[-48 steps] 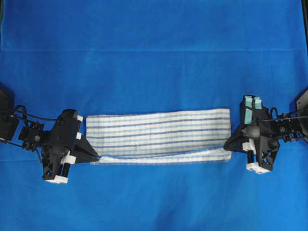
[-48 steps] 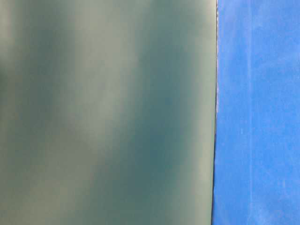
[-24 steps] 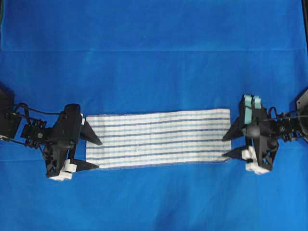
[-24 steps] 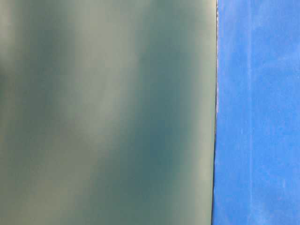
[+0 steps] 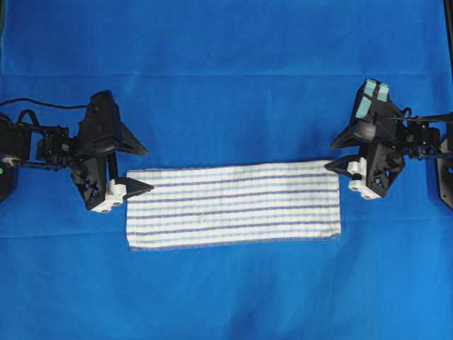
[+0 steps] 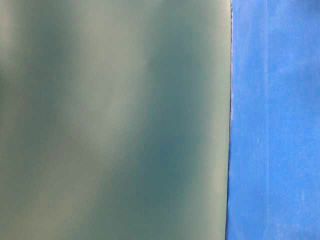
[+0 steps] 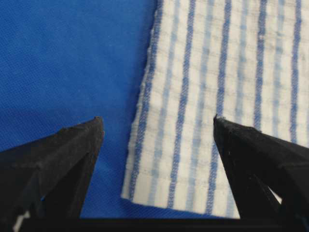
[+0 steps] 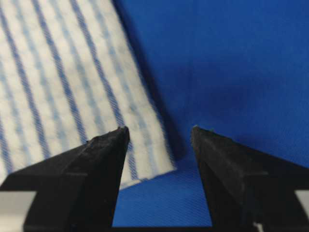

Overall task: Fold the blue towel.
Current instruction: 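Release the corners and lift both grippers off the towel, then grasp the left and right ends of the folded strip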

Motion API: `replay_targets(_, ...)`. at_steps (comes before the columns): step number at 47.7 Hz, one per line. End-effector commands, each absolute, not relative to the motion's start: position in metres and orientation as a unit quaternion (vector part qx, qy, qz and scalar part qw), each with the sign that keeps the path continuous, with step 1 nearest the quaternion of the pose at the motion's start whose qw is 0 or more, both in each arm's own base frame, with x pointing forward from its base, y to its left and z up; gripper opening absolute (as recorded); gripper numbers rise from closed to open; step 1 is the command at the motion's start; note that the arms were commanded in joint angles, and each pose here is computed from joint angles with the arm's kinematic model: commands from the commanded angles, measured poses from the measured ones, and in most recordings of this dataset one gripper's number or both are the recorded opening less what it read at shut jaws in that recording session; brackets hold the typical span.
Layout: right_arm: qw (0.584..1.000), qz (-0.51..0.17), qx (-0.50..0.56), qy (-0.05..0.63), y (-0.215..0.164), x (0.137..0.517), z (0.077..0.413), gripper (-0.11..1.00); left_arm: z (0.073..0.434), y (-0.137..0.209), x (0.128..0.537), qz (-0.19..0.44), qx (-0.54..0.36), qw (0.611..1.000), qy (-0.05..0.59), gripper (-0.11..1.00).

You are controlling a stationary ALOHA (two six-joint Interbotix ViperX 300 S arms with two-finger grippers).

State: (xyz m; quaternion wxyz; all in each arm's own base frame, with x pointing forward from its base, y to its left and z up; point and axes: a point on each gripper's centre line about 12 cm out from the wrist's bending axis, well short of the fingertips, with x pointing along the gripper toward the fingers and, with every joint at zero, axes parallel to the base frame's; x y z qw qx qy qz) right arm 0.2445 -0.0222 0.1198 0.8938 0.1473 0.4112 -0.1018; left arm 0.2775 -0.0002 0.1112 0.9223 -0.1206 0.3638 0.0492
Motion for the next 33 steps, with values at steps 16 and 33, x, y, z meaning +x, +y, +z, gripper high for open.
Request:
replay_targets(16,0.881,-0.107,0.147,0.436,-0.026,0.25,0.097,0.59,0.096,0.011,0.272,0.065,-0.112,0.913,0.386,0.85)
replay_targets(33,0.881,-0.107,0.148,0.437,-0.026,0.25,0.093,0.56,0.084,0.012,0.269,0.073,-0.117,0.895,0.423,0.71)
